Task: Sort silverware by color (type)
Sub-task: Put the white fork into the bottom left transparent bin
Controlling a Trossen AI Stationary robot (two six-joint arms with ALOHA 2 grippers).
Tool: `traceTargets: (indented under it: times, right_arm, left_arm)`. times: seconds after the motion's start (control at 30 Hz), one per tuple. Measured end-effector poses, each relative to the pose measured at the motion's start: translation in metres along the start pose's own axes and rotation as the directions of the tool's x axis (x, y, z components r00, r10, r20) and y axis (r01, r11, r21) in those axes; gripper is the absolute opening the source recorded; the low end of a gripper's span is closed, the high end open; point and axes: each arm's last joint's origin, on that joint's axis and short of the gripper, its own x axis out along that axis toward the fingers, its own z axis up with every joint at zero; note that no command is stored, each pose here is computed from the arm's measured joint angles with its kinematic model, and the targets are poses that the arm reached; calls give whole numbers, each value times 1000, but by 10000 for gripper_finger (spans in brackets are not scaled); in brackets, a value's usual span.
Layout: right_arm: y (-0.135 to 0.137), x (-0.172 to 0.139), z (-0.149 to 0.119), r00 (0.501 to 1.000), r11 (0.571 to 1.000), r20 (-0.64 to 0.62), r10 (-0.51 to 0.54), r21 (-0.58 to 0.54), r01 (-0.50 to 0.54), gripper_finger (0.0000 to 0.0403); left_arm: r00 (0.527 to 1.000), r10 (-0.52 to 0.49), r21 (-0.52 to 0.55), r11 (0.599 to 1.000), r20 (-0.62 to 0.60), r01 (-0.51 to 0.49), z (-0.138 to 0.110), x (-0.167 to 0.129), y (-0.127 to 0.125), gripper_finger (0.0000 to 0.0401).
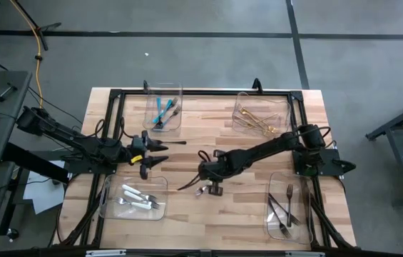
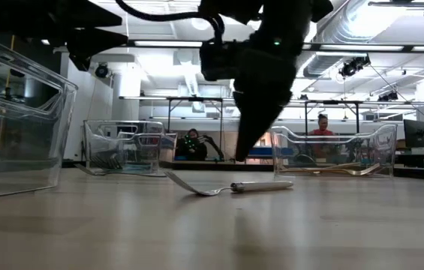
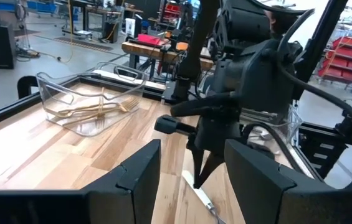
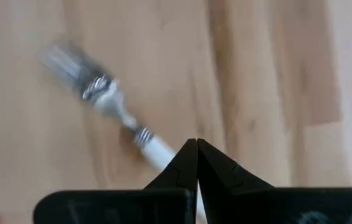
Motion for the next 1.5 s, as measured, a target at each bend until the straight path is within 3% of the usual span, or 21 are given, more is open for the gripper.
traceTargets:
  times: [0.23,0.37,0.47,0.63,0.77,0.93,1.07,1.27,1.37,1.5]
  right_arm:
    - [24,-3,-1,992,974,33,124,-195,-115,0]
    - [30,-4,-1,978,955,29,205,-225,-193,12]
    - [30,-4,-1,978,949,27,209,-249,-196,47]
    - [28,6,1,980,936,43,194,-307,-172,141]
    - [27,21,-2,986,889,7,168,-434,-149,209]
    - [20,30,0,991,881,14,131,-459,-110,241]
    - [8,33,0,995,890,-18,96,-446,-94,237]
    - [-2,45,-4,983,912,-119,138,-372,-172,202]
    - [-2,51,-7,985,939,-136,106,-312,-144,160]
    - [2,54,-10,987,967,-144,65,-235,-98,60]
  left_arm:
    - [1000,-4,0,1000,-1,4,0,0,0,172]
    - [1000,-5,1,1000,-3,5,0,0,0,172]
    - [1000,-6,1,1000,-3,6,0,0,0,172]
    - [1000,-7,1,1000,-3,7,0,0,0,172]
    - [1000,-7,2,1000,-3,7,0,0,0,172]
    - [1000,-6,2,1000,-5,6,0,0,0,172]
    - [1000,-3,7,1000,-16,4,-2,0,0,172]
    - [999,1,14,1000,-34,-1,-4,1,0,172]
    - [999,3,17,1000,-40,-2,-5,2,0,172]
    - [999,3,17,1000,-42,-3,-5,2,0,172]
